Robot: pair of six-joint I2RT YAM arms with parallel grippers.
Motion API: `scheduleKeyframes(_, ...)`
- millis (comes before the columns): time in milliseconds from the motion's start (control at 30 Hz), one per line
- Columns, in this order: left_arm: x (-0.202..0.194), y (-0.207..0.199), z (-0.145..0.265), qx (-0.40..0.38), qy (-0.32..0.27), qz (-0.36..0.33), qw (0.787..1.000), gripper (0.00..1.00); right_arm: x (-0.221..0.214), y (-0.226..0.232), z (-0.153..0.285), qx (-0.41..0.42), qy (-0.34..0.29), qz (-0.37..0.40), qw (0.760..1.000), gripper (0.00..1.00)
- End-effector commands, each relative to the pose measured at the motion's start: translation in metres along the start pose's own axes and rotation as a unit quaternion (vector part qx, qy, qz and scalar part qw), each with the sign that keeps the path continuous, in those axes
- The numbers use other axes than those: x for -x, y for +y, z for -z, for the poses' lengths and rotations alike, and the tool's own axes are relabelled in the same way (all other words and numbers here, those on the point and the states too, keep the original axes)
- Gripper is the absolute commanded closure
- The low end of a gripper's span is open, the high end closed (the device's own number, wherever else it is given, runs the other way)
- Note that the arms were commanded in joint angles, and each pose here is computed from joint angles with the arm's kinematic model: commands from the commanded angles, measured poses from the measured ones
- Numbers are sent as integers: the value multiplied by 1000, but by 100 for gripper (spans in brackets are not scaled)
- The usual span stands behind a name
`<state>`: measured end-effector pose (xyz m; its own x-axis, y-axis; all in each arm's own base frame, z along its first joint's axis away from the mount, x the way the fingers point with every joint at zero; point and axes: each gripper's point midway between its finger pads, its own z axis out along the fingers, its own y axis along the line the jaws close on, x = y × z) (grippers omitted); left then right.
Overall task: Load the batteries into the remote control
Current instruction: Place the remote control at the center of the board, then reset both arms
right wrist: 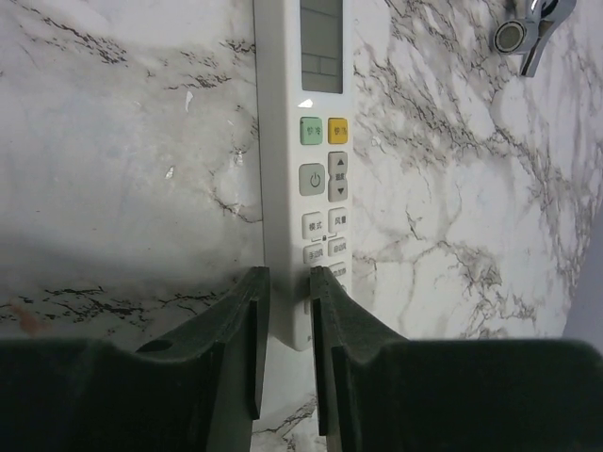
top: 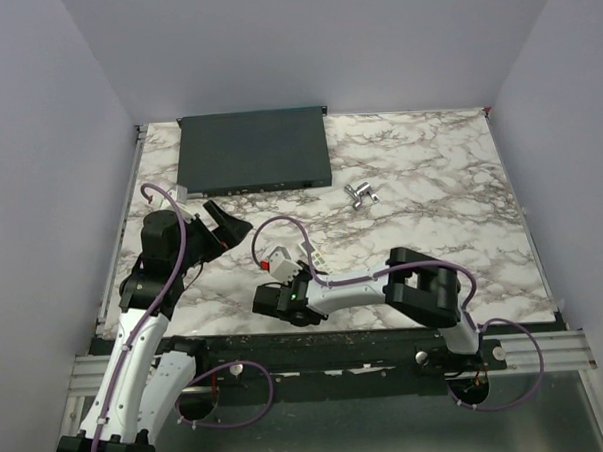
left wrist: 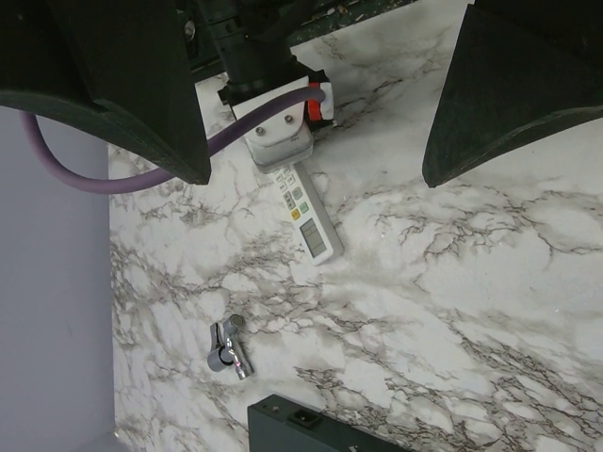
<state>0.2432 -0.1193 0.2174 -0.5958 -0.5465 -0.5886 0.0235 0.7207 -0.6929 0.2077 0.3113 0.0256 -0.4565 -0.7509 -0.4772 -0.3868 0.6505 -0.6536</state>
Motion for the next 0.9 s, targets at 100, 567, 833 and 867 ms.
scheduleKeyframes(100, 2, -3, 8, -2, -2, -5, 1000, 1, -12, 45, 4, 91, 27, -56, 994, 58)
scheduleKeyframes(567, 24, -10, 10, 4, -32, -9, 999, 1, 52, -14, 42, 128, -103, -229, 959, 41)
scheduleKeyframes(833, 33, -6, 10, 22, -48, -24, 998, 1, 22, -129, 4, 157, -122, -420, 885, 34)
scheduleKeyframes(867, 34, -5, 11, 24, -51, -26, 998, 2, 14, -148, 0, 148, -128, -441, 876, 32)
